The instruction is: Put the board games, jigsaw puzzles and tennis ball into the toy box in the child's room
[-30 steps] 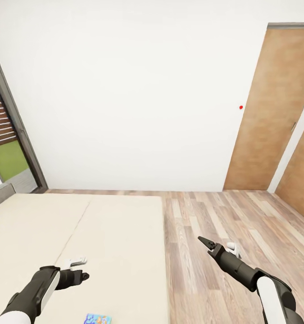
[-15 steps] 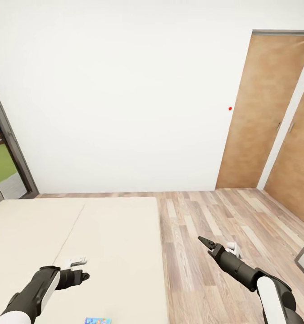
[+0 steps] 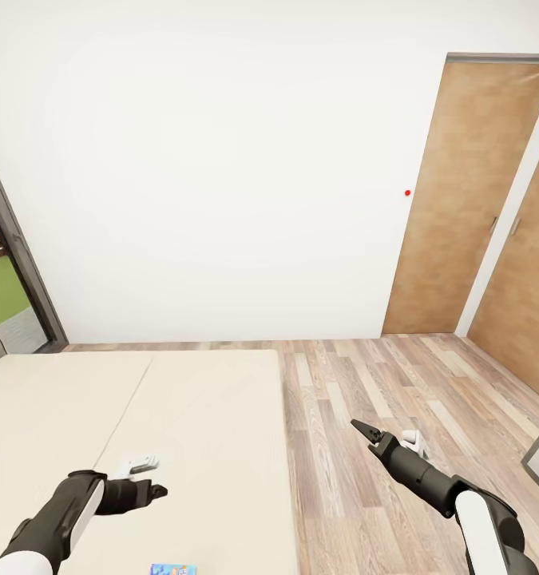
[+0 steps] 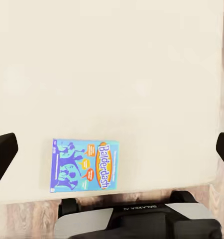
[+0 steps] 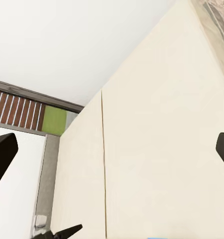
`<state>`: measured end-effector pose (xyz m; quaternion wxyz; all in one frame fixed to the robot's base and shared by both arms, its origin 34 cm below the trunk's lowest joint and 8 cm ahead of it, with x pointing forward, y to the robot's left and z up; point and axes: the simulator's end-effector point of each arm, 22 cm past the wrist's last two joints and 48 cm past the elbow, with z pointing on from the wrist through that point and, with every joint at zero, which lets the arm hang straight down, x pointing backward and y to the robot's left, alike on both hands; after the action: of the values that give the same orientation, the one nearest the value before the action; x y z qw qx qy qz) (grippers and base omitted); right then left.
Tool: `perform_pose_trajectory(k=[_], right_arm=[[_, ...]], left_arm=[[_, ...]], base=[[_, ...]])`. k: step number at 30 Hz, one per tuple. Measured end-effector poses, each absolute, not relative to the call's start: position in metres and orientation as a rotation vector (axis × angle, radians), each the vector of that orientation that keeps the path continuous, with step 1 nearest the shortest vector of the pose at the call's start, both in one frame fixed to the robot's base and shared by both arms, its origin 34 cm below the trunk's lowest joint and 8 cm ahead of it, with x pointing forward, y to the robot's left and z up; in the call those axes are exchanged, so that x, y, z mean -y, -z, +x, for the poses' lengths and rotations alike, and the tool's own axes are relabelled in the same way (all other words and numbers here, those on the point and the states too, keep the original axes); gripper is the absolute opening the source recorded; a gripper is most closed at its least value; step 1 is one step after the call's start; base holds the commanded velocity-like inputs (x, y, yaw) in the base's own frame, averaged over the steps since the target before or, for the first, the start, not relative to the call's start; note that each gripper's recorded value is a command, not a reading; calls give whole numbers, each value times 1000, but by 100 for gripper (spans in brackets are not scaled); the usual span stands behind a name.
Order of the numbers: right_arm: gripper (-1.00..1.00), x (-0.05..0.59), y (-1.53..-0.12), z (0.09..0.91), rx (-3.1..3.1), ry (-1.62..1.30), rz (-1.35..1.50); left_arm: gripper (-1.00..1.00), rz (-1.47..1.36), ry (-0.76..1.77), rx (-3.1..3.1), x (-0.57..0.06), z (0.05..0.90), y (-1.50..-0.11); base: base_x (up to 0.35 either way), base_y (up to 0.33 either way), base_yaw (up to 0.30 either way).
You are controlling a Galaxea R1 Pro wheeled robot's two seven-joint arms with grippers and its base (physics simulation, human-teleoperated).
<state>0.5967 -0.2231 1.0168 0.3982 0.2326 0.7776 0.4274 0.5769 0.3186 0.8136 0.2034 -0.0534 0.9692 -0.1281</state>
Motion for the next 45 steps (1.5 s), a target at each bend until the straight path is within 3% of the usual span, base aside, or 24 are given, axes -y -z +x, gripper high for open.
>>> perform_pose_trajectory(k=[8,45], right_arm=[[100,223,-1017,597,-1969,-1082,589],[100,223,-1016,596,-1975,-1085,589]], left_arm=[[100,-168,484,-2761,-297,566,-816],[100,-173,480,-2811,-298,556,-813]], base=[[0,0,0],[0,0,0]])
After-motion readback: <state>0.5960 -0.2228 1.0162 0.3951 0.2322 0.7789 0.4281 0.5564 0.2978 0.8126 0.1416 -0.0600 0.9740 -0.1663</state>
